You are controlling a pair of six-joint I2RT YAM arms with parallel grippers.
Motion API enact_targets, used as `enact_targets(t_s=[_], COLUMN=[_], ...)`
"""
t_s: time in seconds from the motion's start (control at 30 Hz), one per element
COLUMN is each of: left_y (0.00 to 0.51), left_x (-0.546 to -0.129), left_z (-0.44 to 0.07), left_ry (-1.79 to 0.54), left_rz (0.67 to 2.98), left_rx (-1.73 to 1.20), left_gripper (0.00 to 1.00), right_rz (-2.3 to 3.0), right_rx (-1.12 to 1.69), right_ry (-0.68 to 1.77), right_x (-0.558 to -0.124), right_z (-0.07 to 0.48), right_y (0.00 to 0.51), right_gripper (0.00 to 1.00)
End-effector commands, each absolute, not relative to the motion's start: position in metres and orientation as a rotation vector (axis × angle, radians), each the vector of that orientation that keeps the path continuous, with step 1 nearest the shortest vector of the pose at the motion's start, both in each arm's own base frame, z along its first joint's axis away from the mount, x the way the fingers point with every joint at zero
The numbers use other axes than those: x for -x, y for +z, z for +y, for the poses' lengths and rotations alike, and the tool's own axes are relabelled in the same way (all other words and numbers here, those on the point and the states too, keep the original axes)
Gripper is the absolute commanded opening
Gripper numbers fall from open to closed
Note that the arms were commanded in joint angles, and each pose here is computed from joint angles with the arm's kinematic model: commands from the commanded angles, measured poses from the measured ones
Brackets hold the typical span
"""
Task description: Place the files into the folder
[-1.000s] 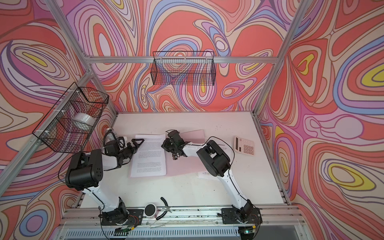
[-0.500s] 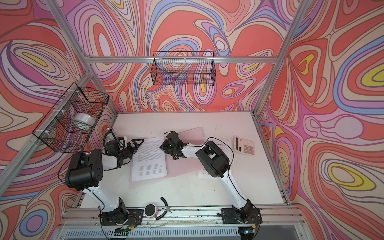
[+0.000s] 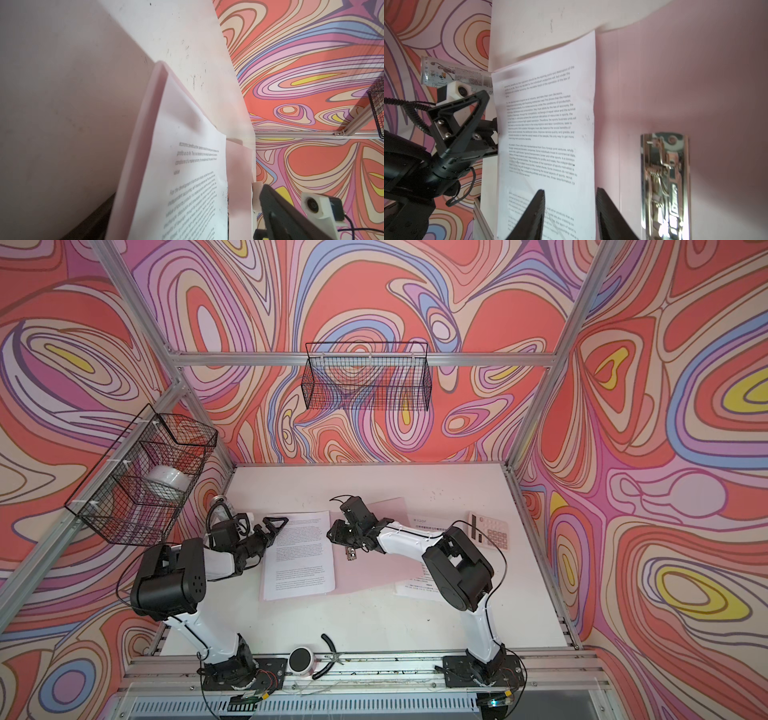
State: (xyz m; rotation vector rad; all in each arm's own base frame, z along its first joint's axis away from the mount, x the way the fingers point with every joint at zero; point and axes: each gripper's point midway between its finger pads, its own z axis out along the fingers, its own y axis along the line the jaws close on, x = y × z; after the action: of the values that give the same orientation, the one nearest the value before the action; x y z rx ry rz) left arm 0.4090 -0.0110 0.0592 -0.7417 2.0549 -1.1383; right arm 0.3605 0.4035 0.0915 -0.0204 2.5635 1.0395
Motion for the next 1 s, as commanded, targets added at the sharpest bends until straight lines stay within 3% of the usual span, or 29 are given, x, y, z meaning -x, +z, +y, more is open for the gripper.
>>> enact_targets(t_s=[0.0,0.4,0.5,0.7,0.97], left_y=[0.058,0.057,0.057,0.057,0.055], left_x=[-0.411,-0.411,-0.411,-0.410,-0.409], left_z=[-0.007,-0.008,-0.008,-0.007,-0.006], left_ry=[-1.129,-1.135,-1.136,-1.130,-1.108], left_rz=[2.044,2.045,2.046,2.044,2.052], left_rx=[0.755,0.758,0.757,0.758,0.773], left_gripper=[0.97,0.97,0.97,0.97,0.96], right_rz=[2.684,2.782,2.812,2.828,2.875], right_rx=[0.165,0.214,0.218,0.210,0.249], right_ry=[1.066,1.227,1.264,1.303,1.354], right_x=[-0.327,-0.298,-0.290,-0.279,-0.259], right_z=[0.399,0.409,0.413,0.416,0.433], right_y=[0.069,0.037,0.027,0.023,0.012], right_gripper=[0.39,0.40,0.35,0.00,0.00])
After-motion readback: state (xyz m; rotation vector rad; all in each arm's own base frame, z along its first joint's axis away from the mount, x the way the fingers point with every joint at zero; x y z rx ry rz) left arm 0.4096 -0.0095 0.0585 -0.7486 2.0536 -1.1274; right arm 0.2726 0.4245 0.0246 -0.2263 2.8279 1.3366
